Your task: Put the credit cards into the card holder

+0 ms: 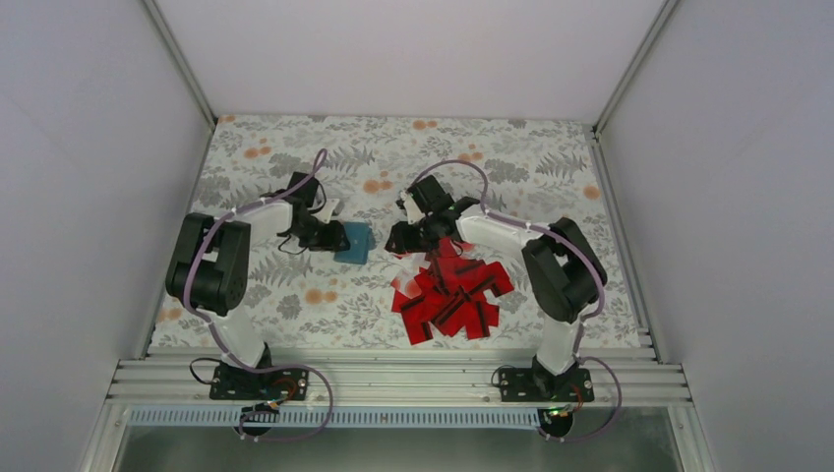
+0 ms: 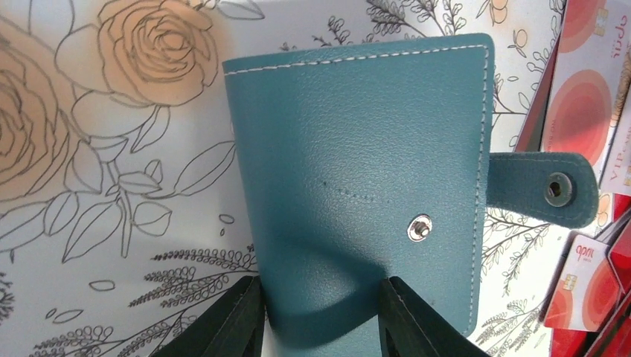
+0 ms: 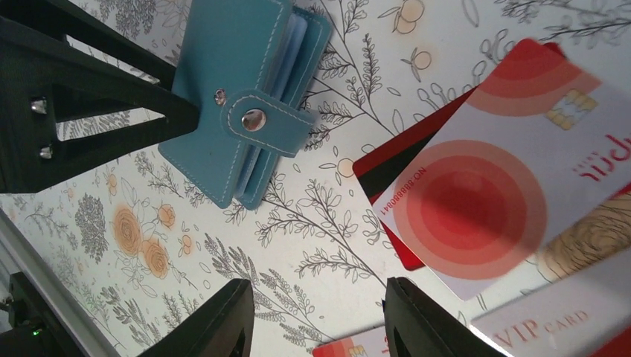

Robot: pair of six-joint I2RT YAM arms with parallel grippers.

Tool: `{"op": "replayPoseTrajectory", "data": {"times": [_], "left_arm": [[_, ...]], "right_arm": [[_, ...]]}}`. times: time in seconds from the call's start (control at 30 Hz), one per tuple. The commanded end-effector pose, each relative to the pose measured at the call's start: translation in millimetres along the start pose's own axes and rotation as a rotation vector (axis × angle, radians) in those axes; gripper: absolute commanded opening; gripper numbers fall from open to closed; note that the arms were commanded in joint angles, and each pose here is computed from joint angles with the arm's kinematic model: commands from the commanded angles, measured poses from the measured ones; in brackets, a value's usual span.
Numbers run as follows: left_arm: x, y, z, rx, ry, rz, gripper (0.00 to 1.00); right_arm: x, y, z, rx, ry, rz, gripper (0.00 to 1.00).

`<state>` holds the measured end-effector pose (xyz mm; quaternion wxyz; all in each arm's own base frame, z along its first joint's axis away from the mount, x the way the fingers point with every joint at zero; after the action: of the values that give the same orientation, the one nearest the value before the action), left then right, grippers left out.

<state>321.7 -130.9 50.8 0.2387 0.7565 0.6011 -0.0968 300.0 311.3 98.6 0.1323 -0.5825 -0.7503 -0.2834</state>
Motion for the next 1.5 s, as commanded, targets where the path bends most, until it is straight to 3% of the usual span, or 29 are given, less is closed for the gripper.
{"op": "replayPoseTrajectory", "data": {"times": [0.0, 0.3, 0.63, 1.47], "left_arm": [[3.0, 7.0, 5.4, 0.014, 0.085, 0.046, 0.39], [3.0, 3.2, 15.6, 0.047, 0.120, 0.054, 0.31], [-1.2, 5.8, 20.5, 0.056, 0.124, 0.062, 0.29], [-8.3, 8.5, 26.8, 0.073, 0.109, 0.049, 0.29]], "right_arm": [[5.3, 10.0, 10.9, 0.012, 0.090, 0.006, 0.45], [-3.0, 29.2, 33.1, 0.052, 0.176, 0.058, 0.40], [-20.8, 36.0, 49.9, 0.094, 0.259, 0.181, 0.29], [-8.8, 33.8, 67.7, 0.148, 0.387, 0.221, 0.28]]}}
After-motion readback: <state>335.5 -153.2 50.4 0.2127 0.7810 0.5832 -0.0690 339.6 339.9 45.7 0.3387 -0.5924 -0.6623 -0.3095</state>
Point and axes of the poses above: each gripper's point midway between its finger pads, its own z axis out along the fingers, its own x axis along the line the jaws close on, y = z × x, the point moved 3 cm from there along -z, back along the fingers, and after that the axes turned 3 degrees about z, right-handed, at the moved point
